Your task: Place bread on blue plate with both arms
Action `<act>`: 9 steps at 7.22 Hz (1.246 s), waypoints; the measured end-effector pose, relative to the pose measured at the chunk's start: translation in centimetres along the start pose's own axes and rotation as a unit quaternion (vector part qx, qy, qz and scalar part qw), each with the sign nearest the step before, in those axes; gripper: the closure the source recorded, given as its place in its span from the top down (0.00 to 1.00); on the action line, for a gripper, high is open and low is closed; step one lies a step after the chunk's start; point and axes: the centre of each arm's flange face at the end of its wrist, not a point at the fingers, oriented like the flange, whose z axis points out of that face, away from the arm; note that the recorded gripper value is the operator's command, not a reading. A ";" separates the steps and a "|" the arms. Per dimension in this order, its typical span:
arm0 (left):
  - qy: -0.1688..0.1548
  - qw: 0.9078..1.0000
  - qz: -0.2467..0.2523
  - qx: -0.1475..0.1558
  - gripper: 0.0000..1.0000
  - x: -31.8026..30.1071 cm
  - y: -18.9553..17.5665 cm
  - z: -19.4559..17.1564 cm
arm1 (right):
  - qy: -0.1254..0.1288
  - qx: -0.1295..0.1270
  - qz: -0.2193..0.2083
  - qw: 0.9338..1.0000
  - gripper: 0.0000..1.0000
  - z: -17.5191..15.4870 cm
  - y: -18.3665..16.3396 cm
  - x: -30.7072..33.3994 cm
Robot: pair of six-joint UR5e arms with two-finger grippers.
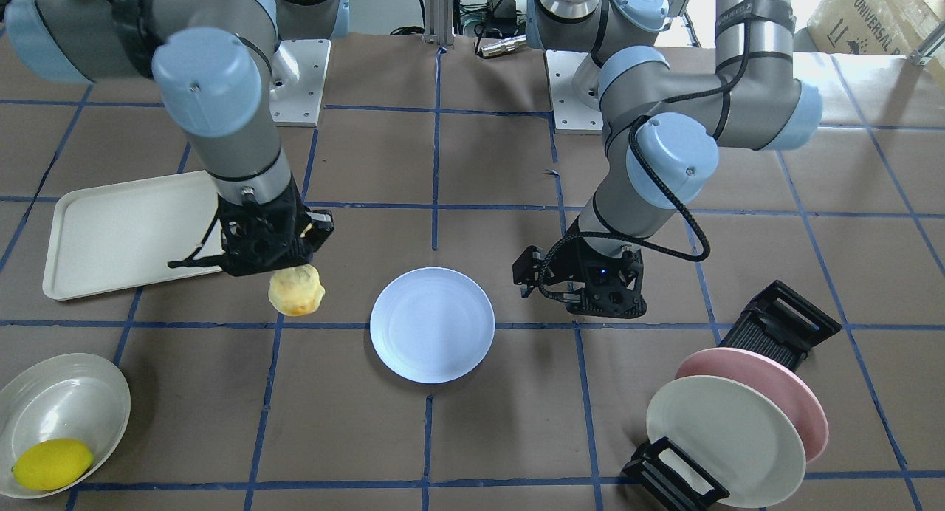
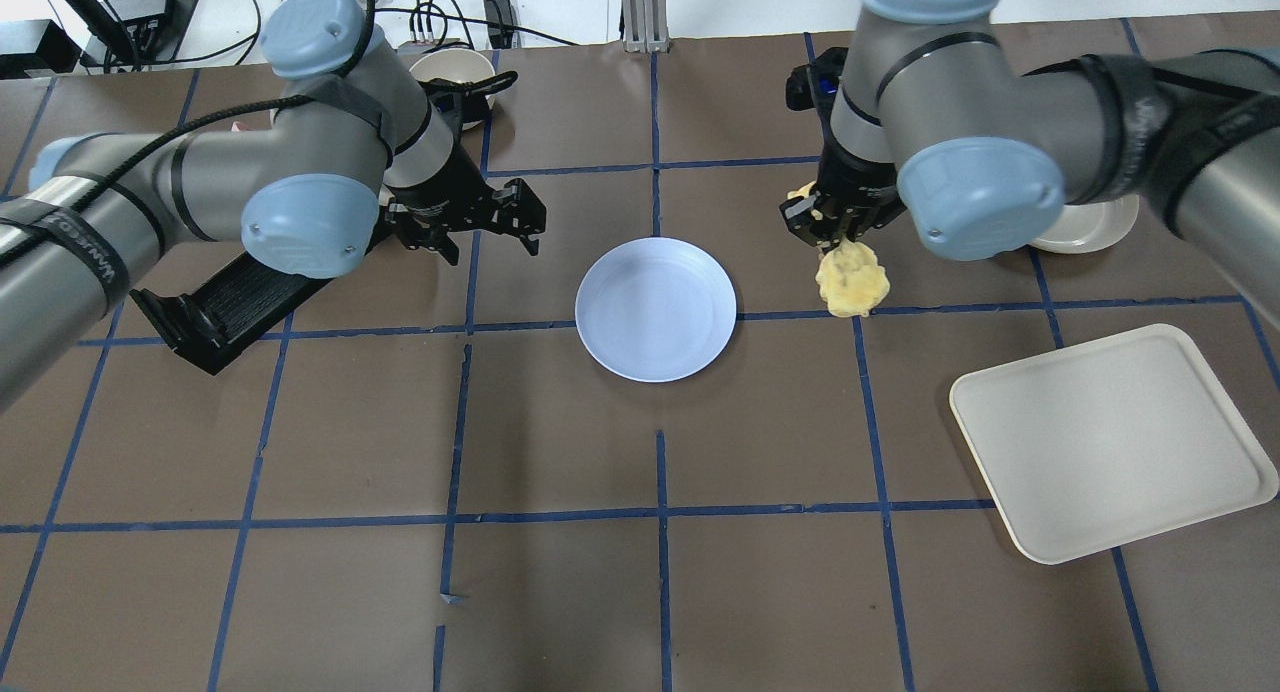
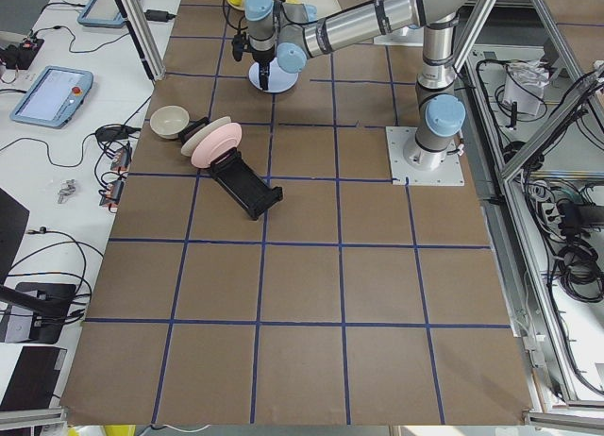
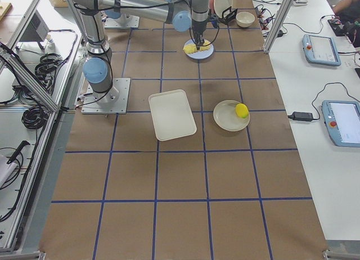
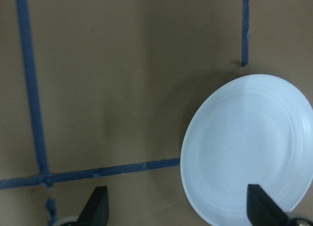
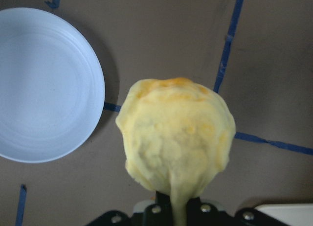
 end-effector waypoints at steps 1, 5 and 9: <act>-0.039 0.999 0.000 -0.018 1.00 -0.4 0.6 -3.5 | 0.001 0.010 -0.009 1.000 0.16 2.3 -3.5 -3.9; -0.072 0.997 0.024 -0.009 1.00 -1.5 4.1 -12.7 | 0.002 0.003 -0.023 1.000 1.00 11.3 -11.6 -15.4; -0.069 0.997 0.022 -0.005 1.00 -2.2 5.0 -14.2 | 0.005 -0.014 -0.012 1.000 1.00 9.8 -7.3 -15.0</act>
